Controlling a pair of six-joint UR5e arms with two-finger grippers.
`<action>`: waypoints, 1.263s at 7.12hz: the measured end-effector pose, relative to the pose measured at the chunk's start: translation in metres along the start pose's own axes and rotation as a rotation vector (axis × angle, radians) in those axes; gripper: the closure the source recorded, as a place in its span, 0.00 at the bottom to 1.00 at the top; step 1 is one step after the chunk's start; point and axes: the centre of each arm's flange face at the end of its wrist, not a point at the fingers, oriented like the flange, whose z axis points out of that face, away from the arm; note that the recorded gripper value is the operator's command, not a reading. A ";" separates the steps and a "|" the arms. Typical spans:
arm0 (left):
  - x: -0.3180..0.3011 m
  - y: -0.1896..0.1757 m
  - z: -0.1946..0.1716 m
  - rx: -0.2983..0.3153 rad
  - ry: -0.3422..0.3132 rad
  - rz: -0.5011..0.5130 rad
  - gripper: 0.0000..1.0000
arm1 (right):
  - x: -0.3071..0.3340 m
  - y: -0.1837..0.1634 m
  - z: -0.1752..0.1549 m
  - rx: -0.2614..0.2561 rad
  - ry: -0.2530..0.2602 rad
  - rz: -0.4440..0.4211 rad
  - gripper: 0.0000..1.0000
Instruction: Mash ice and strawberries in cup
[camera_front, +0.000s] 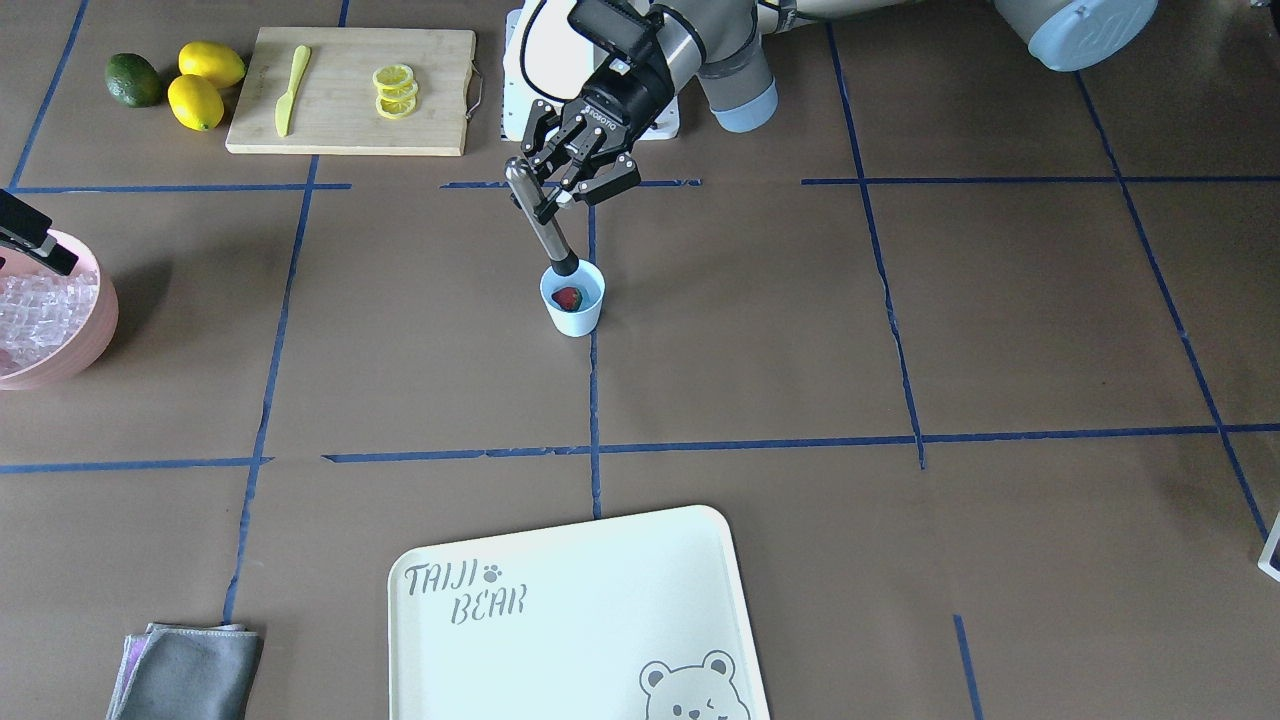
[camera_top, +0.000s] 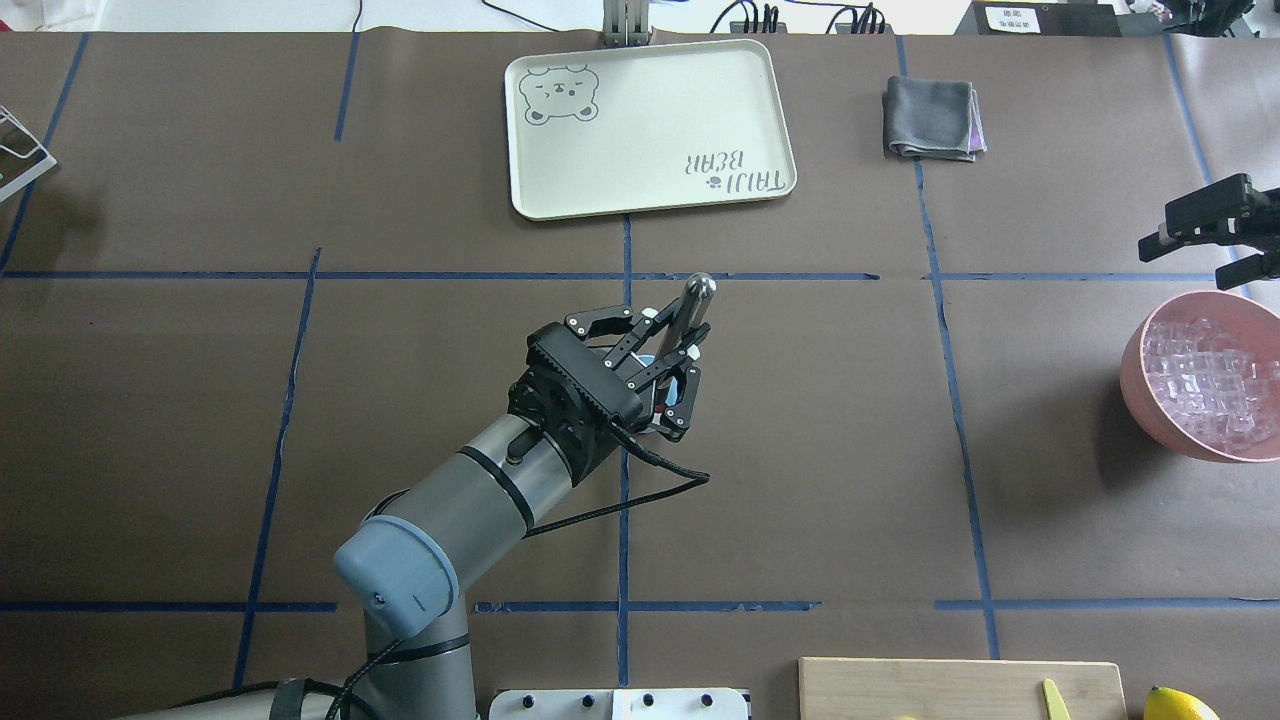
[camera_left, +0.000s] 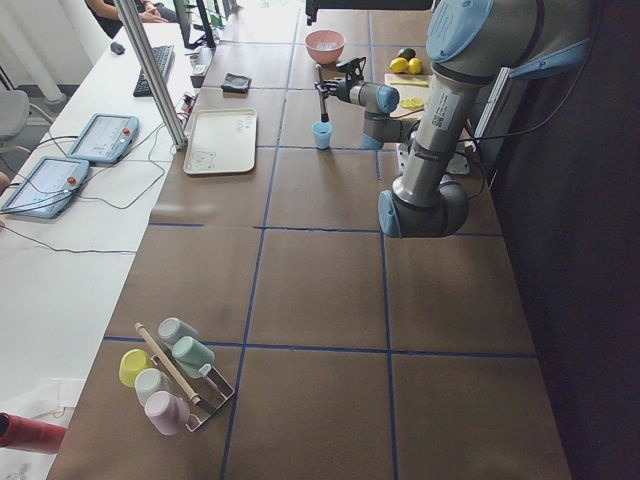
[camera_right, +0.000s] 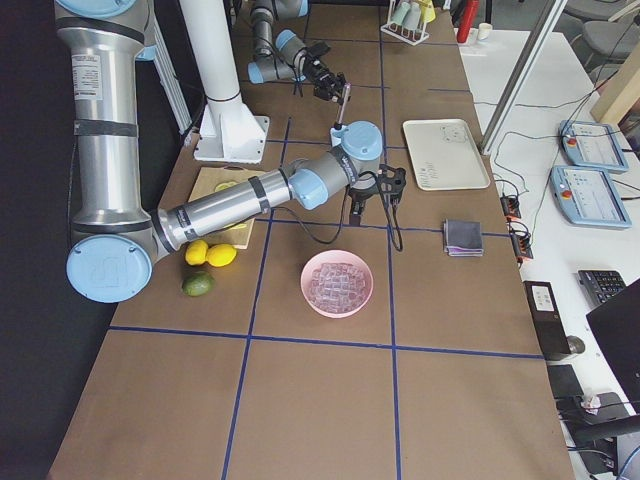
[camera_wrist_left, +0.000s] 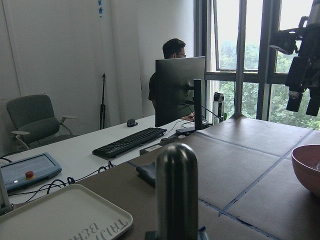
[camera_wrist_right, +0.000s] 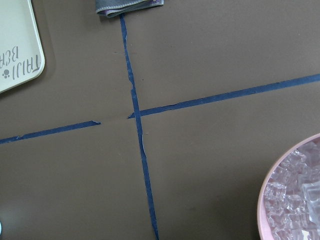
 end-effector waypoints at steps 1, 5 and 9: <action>-0.002 0.015 0.005 -0.006 -0.003 0.006 0.99 | 0.000 0.000 0.000 0.000 0.000 0.000 0.00; -0.007 0.035 0.009 -0.008 -0.005 0.010 1.00 | 0.000 0.000 -0.001 0.000 -0.002 -0.001 0.00; -0.032 -0.025 -0.019 0.080 -0.030 0.053 1.00 | 0.000 0.000 0.000 -0.001 -0.001 0.000 0.00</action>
